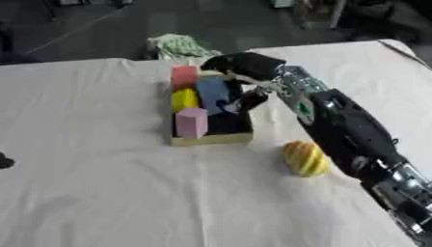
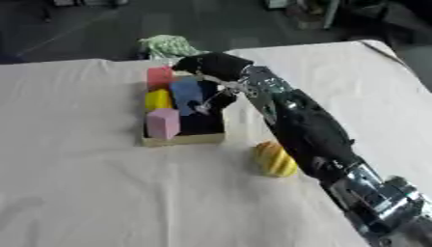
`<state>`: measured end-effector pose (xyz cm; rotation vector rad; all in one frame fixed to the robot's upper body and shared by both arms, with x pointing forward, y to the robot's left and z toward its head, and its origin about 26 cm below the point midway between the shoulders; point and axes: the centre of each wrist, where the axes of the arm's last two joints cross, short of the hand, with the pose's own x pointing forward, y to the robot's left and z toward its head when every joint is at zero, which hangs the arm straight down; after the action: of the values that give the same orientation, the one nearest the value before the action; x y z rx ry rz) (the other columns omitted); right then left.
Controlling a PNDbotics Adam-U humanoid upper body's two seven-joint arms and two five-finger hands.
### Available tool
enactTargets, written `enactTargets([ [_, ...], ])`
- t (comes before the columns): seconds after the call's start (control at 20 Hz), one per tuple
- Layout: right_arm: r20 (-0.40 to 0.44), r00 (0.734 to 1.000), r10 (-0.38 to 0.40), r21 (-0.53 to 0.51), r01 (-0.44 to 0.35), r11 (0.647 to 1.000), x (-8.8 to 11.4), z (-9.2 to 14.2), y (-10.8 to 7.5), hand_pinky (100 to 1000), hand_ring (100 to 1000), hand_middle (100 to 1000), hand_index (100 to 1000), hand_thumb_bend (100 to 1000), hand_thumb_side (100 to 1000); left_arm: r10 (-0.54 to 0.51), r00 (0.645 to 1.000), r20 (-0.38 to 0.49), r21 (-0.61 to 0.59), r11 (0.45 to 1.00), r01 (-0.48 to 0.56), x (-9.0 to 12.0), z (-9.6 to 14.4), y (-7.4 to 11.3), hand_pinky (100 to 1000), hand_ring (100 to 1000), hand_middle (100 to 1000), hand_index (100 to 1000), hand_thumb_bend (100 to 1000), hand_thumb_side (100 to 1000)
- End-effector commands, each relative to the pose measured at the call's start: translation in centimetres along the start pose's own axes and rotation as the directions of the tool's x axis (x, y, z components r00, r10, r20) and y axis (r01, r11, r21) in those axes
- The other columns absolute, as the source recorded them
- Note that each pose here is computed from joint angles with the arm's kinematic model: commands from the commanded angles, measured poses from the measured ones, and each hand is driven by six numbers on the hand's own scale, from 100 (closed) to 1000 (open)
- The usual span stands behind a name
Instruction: Pick up objects on the table and place them in the box.
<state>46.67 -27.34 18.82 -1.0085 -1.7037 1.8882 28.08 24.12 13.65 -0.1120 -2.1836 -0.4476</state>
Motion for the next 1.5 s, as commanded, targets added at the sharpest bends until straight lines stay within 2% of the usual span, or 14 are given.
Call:
enactTargets([
  [0.05,-0.017,0.993,0.113,-0.033,-0.114,0.993,-1.0,0.9,-2.5,849,913,997,1000,364,437,-0.015,1.0,0.019,-0.002,1.0,0.015,0.7,-0.2,0.3,751,640,593,800,100,554],
  [0.2,-0.022,0.984,0.179,-0.071,-0.181,0.981,-1.2,1.7,-3.6,848,906,979,1000,303,361,-0.018,1.0,0.014,0.001,1.0,0.018,0.6,-0.1,0.3,751,640,592,800,100,556],
  [0.25,-0.023,0.981,0.194,-0.089,-0.195,0.977,-1.3,2.1,-3.8,843,895,956,1000,195,274,-0.02,1.0,0.013,0.003,1.0,0.019,0.6,-0.1,0.3,751,640,592,799,100,557],
  [0.3,-0.025,0.98,0.196,-0.109,-0.197,0.974,-1.5,2.7,-3.9,840,888,944,1000,118,229,-0.022,1.0,0.011,0.004,1.0,0.022,0.6,-0.1,0.4,751,640,592,799,100,557],
  [0.35,-0.026,0.981,0.19,-0.126,-0.192,0.973,-1.6,3.2,-3.8,836,879,929,1000,100,185,-0.024,1.0,0.009,0.005,1.0,0.024,0.6,0.0,0.4,751,640,592,799,100,557],
  [0.5,-0.023,0.987,0.159,-0.162,-0.16,0.974,-1.8,4.0,-3.4,835,876,922,1000,100,165,-0.027,1.0,0.008,0.006,1.0,0.027,0.6,0.0,0.4,751,640,592,799,100,558],
  [0.55,-0.019,0.989,0.148,-0.168,-0.149,0.974,-1.8,4.3,-3.3,836,867,896,1000,100,111,-0.029,1.0,0.007,0.007,1.0,0.029,0.6,0.0,0.4,753,640,592,800,100,560],
  [0.7,0.053,0.987,0.149,-0.171,-0.138,0.976,-1.2,5.6,-2.3,844,878,906,1000,100,125,-0.048,0.999,0.0,0.012,0.999,0.048,0.6,0.1,0.7,753,640,592,800,100,561],
  [0.85,0.165,0.977,0.137,-0.167,-0.11,0.98,0.2,7.0,-0.8,846,882,909,1000,100,145,-0.06,0.998,-0.001,0.012,0.998,0.06,0.7,0.1,0.9,753,641,593,801,100,563],
  [1.1,0.322,0.944,0.077,-0.085,-0.052,0.995,2.6,9.5,1.2,859,913,933,1000,100,241,-0.075,0.997,-0.002,0.019,0.997,0.075,0.7,0.1,1.0,754,642,593,802,100,564],
  [1.25,0.389,0.921,0.033,-0.045,-0.016,0.999,3.8,11.2,1.6,860,914,929,1000,100,237,-0.079,0.997,-0.003,0.021,0.997,0.079,0.7,0.1,1.1,754,642,594,802,100,566],
  [1.3,0.411,0.912,-0.005,-0.019,0.014,1.0,5.1,12.8,1.9,860,914,928,1000,100,238,-0.077,0.997,-0.004,0.017,0.997,0.077,0.7,0.1,1.0,754,642,594,802,100,566],
  [1.4,0.418,0.907,-0.054,0.018,0.051,0.999,7.4,14.9,-0.1,859,913,929,1000,100,241,-0.072,0.997,-0.004,0.008,0.997,0.072,0.7,0.0,0.9,754,642,594,802,100,566],
  [1.5,0.405,0.908,-0.108,0.061,0.09,0.994,8.8,15.6,-2.2,859,914,929,1000,100,254,-0.071,0.997,-0.004,0.005,0.997,0.071,0.7,0.0,0.9,754,642,594,802,100,566],
])
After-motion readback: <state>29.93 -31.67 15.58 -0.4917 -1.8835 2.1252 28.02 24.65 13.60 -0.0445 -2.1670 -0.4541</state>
